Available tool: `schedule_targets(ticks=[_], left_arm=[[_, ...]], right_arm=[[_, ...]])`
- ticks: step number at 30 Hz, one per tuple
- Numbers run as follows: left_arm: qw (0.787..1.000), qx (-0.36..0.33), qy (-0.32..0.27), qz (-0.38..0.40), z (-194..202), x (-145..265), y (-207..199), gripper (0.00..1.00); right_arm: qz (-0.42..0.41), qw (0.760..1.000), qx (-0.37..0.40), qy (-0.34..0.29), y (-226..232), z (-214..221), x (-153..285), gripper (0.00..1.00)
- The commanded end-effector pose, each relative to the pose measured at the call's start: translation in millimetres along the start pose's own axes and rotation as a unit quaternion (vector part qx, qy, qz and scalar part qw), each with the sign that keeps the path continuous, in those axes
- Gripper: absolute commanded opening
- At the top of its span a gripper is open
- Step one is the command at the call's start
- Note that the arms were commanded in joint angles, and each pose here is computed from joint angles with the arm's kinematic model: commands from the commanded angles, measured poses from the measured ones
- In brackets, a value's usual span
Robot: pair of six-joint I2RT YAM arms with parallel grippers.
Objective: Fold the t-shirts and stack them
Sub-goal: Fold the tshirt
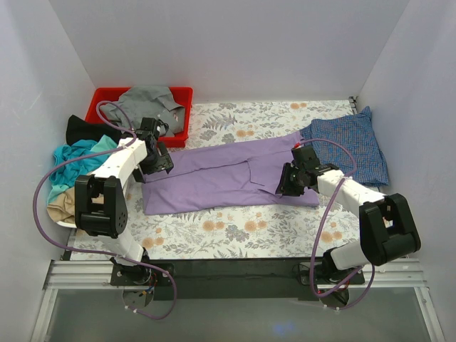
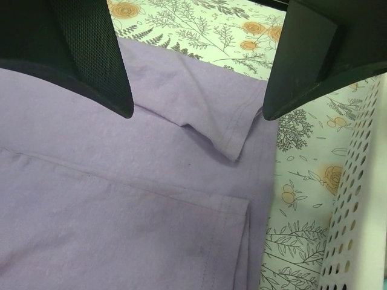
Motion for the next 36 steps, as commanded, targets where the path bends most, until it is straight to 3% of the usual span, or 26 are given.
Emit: schedule_targets(ticks=[1,9,12,18,27,36], left_arm=[[1.0,-0.003,-0.009,0.016,-0.1,5.2,-3.0,0.88],[1.0,-0.013,0.002,0.009,4.0,-1.2,-3.6,0.88],[1.0,-0.014,0.001,0.01,2.7,-0.8,-4.1,0.89],[1.0,-0.016,0.004,0.006,2.5,-4.8,-4.5,0.89],[1.0,-0.02,0.007,0.003,2.9,-8.0,-5.3,0.89],[1.0,-0.019,0.004,0.005,1.7,-7.3,-5.8,0.89]], right_arm=[[-0.005,1.0,-0.007,-0.009,2.6,-6.0,-2.7,0.38],[0.017,1.0,-0.004,-0.005,-5.3,-4.8,-11.3,0.36],[0.019,1.0,-0.001,-0.007,-5.6,-6.4,-13.3,0.29],[0.01,1.0,0.007,-0.013,-0.8,-12.7,-15.4,0.01],[-0.018,0.997,0.041,-0.066,23.1,-47.6,2.4,0.01],[-0.018,0.994,0.068,-0.082,41.8,-86.7,-14.5,0.01]])
Point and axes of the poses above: each gripper's point midway between its finger pads, its own x axis back along the fingers, its own y axis along the line the jaws close on, z = x × y, the point moved 3 cm from there along x, back along the fingers, and after that the axes turned 3 degrees about -x, right-handed, at the moved point
